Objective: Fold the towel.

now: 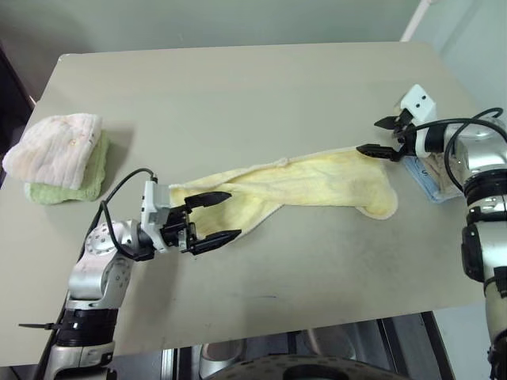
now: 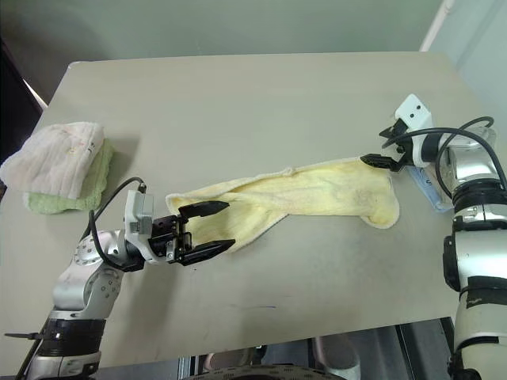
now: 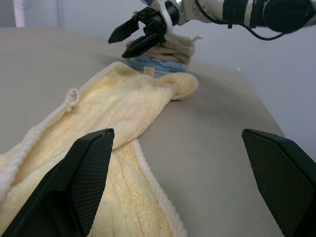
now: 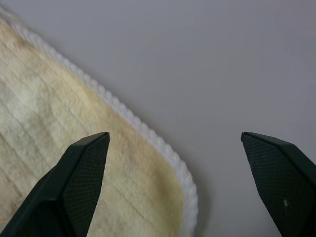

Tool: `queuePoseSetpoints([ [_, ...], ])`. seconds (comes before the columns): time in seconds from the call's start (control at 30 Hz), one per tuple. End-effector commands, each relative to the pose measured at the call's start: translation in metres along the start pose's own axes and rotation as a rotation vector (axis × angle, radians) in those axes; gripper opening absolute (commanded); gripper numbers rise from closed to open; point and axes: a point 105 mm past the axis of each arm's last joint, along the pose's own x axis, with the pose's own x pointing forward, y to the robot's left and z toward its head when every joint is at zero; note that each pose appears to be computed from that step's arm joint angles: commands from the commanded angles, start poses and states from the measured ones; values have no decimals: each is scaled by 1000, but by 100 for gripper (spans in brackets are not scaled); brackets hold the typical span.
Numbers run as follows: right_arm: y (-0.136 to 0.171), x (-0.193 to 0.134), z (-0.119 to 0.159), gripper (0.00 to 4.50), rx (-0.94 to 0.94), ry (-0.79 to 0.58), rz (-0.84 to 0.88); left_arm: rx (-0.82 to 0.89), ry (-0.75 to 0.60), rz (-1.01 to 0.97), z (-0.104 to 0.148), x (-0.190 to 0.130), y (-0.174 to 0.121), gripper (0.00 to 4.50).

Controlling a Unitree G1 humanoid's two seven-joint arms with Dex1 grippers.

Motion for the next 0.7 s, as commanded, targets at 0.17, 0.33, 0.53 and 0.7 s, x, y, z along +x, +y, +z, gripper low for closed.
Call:
queuePoseSetpoints([
  [0.17, 1, 3, -3, 450, -13, 77, 42, 44, -11, 11, 14, -6, -5, 448],
  [0.33, 3, 7, -11, 450, -3, 123, 40, 48, -1, 26, 16, -11, -6, 448],
  [0.53, 4, 13, -12, 450, 13, 134, 30, 51, 7, 43, 16, -15, -10, 448],
  [0.7, 4, 16, -11, 450, 32, 128, 14, 52, 14, 56, 16, -20, -12, 448],
])
